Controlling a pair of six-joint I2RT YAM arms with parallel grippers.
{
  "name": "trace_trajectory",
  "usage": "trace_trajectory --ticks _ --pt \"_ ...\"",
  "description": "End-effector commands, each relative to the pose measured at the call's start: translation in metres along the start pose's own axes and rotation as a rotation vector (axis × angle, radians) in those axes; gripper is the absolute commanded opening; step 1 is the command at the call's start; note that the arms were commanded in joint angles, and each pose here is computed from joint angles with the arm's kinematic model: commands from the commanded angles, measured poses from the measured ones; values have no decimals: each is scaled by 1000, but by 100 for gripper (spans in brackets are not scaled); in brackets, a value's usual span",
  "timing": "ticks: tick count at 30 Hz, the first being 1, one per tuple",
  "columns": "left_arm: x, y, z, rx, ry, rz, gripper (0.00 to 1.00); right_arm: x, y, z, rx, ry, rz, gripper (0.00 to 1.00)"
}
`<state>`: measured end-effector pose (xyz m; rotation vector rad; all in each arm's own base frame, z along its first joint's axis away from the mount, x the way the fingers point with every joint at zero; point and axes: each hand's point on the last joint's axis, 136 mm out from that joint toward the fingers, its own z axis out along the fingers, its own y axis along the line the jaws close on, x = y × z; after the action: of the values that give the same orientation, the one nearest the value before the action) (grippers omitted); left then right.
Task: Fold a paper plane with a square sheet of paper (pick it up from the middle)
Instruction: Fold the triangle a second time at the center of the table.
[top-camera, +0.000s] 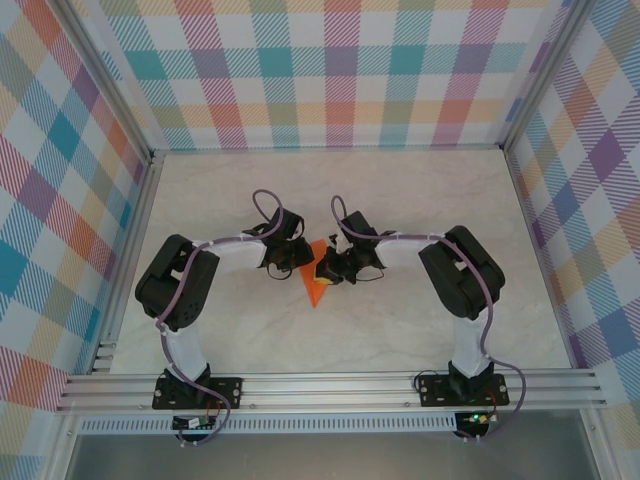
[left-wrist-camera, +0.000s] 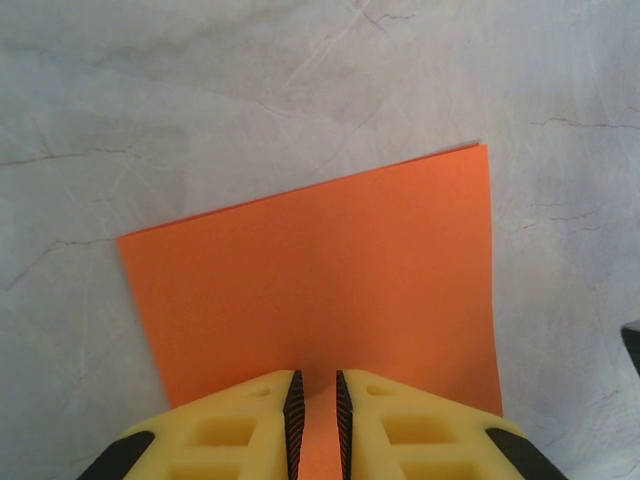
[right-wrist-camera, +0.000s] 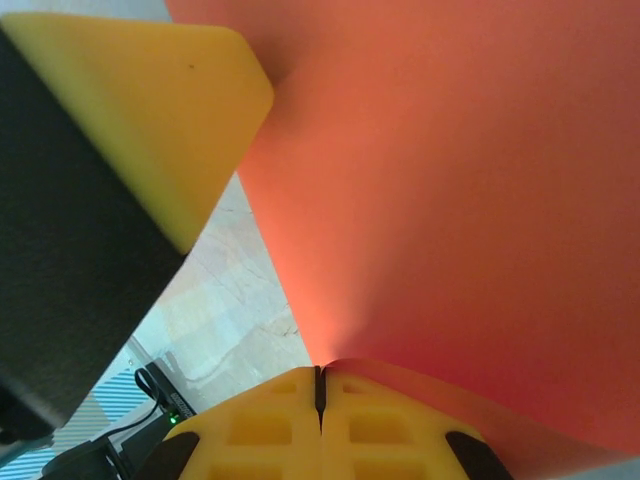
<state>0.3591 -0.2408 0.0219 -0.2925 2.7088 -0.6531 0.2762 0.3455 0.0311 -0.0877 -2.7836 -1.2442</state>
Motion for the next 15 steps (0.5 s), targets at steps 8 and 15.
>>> trace_trajectory --ticks 8,15 --pt "12 26 11 -90 56 -7 20 -2 13 9 -42 23 -54 1" --pt "12 26 12 -93 59 -6 20 -5 11 14 -44 25 -56 1"
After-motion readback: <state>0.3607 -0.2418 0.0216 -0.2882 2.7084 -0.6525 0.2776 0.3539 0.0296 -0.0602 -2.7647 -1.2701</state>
